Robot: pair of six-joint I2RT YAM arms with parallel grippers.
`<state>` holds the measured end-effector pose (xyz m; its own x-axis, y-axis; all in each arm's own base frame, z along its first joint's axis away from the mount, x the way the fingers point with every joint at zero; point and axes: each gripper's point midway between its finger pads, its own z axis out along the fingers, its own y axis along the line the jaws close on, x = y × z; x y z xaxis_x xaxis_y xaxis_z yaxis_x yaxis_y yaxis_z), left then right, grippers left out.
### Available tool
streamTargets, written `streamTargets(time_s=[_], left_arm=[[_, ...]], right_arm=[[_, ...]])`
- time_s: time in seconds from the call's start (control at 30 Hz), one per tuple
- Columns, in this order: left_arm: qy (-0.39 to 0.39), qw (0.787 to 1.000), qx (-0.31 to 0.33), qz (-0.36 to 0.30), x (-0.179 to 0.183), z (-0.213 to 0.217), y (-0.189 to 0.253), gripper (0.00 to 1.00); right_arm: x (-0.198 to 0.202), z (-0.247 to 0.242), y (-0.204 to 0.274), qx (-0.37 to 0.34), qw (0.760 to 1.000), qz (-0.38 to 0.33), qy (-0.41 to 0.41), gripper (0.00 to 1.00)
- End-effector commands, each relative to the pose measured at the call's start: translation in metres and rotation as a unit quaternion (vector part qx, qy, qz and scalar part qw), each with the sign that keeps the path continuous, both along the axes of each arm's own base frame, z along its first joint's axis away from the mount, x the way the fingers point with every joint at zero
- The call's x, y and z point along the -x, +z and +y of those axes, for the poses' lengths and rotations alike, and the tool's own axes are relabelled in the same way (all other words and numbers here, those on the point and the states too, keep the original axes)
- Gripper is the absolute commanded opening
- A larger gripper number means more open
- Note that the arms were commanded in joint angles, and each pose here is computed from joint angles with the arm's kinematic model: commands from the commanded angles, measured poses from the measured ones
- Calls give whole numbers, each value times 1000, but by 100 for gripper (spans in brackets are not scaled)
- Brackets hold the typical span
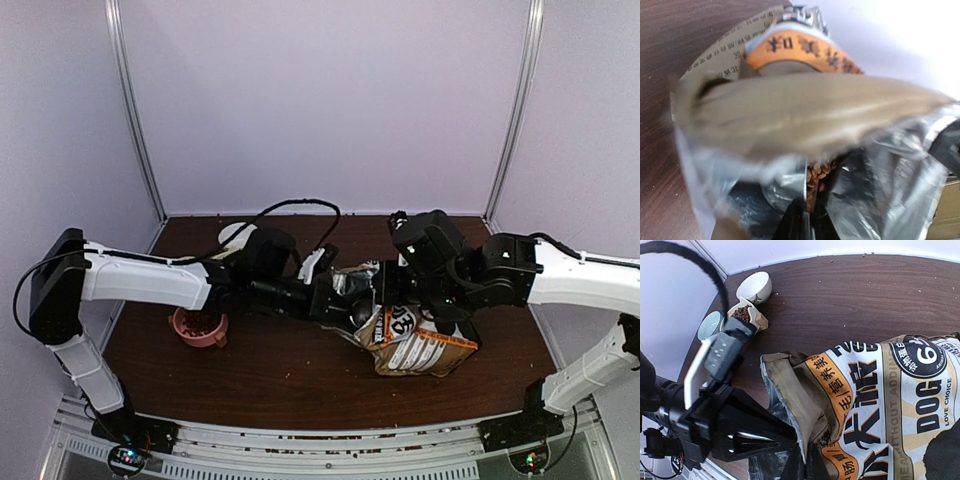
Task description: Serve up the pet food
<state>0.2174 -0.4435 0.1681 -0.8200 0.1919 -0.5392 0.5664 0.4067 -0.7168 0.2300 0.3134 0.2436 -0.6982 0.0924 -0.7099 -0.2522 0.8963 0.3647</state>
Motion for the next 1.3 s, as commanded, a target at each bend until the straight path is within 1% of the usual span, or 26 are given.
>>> streamTargets(time_s=[0.0, 0.13, 0.33, 0.43, 0.67, 0.87, 1.0, 1.13, 1.27], left_arm=[[9, 992, 127, -24, -6, 11, 79, 0], [28, 988, 152, -1, -6, 36, 89, 0], [37, 987, 157, 25, 2, 64, 80, 0], [39, 983, 173, 38, 7, 74, 81, 0], [26, 978, 203, 49, 18, 86, 89, 0], [22, 966, 250, 62, 22, 96, 102, 0], [6, 954, 292, 67, 26, 96, 122, 0], [-5, 948, 310, 75, 28, 94, 131, 0], [6, 953, 291, 85, 24, 94, 125, 0]], right_arm=[[-7, -16, 13, -26, 999, -15, -31, 0], [-8, -21, 13, -31, 999, -14, -37, 0], [-10, -25, 18, -40, 998, -16, -43, 0], [-11, -26, 19, -44, 998, -17, -45, 0], [-12, -31, 23, -51, 997, -19, -53, 0], [-12, -34, 23, -51, 997, -20, -57, 0], [-12, -33, 20, -51, 997, -17, -56, 0], [-12, -33, 21, -52, 997, -18, -56, 0], [-13, -35, 21, -49, 997, -18, -58, 0]])
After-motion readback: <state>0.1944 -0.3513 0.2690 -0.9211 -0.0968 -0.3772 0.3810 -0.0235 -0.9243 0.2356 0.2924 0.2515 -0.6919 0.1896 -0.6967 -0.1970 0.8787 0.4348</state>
